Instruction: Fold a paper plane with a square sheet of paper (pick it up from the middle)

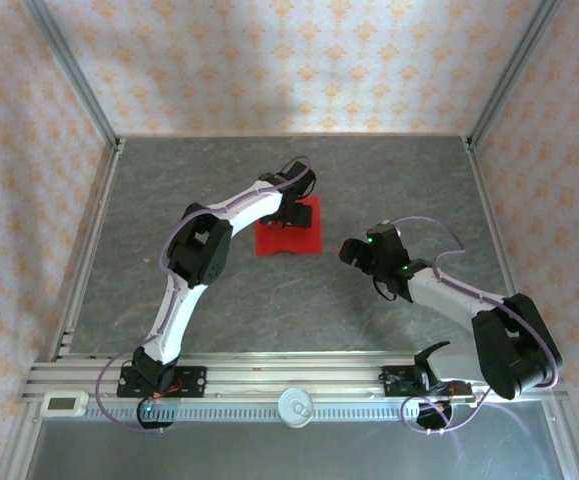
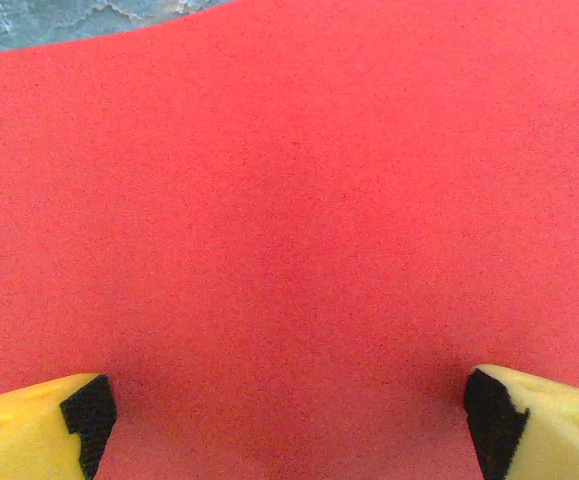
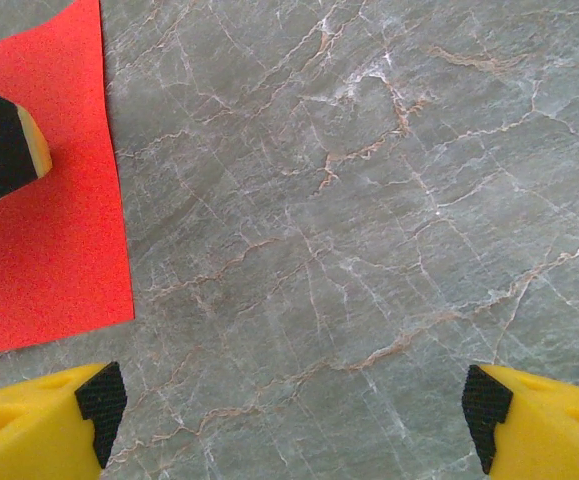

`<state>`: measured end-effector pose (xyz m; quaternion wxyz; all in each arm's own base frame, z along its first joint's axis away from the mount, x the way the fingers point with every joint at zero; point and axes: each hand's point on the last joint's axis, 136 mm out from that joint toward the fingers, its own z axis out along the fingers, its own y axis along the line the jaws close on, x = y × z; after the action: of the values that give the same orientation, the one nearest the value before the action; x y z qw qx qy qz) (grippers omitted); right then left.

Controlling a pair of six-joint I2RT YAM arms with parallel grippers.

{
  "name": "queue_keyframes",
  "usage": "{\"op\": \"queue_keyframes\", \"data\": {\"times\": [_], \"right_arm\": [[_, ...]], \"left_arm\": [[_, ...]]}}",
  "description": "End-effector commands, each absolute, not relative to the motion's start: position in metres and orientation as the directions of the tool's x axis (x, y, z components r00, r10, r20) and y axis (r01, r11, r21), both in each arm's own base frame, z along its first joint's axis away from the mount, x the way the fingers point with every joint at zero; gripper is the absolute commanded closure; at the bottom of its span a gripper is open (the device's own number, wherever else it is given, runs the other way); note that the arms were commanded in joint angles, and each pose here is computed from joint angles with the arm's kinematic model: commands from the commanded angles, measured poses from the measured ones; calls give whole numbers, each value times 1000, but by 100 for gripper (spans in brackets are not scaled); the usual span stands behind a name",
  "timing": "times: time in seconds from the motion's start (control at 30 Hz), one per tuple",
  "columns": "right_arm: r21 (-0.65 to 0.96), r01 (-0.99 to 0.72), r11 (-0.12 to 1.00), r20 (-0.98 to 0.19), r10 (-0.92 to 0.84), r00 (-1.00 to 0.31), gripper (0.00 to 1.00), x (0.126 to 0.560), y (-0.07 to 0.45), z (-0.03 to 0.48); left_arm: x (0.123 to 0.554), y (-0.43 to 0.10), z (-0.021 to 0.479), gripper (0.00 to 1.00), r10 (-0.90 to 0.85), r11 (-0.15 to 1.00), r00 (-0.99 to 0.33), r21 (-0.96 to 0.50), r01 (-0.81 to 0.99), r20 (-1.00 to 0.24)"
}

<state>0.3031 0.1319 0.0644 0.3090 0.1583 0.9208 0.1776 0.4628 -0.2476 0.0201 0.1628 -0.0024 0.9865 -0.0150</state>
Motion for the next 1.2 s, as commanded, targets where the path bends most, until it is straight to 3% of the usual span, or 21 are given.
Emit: {"op": "queue_keyframes", "data": {"times": [0.0,0.43,1.17], "right_arm": [[416,197,888,-520,410,-750,10,303,127,64],[425,190,885,-524,411,-746,10,305,129,69],[415,201,887,-511,410,-755,10,301,127,64]], "left_arm": [[435,-235,-22,11,21,998,-981,58,10,-192],[469,-255,40,1,4,1000,-948,1,4,-317],[440,-242,-25,6,41,997,-982,68,29,-183]]}}
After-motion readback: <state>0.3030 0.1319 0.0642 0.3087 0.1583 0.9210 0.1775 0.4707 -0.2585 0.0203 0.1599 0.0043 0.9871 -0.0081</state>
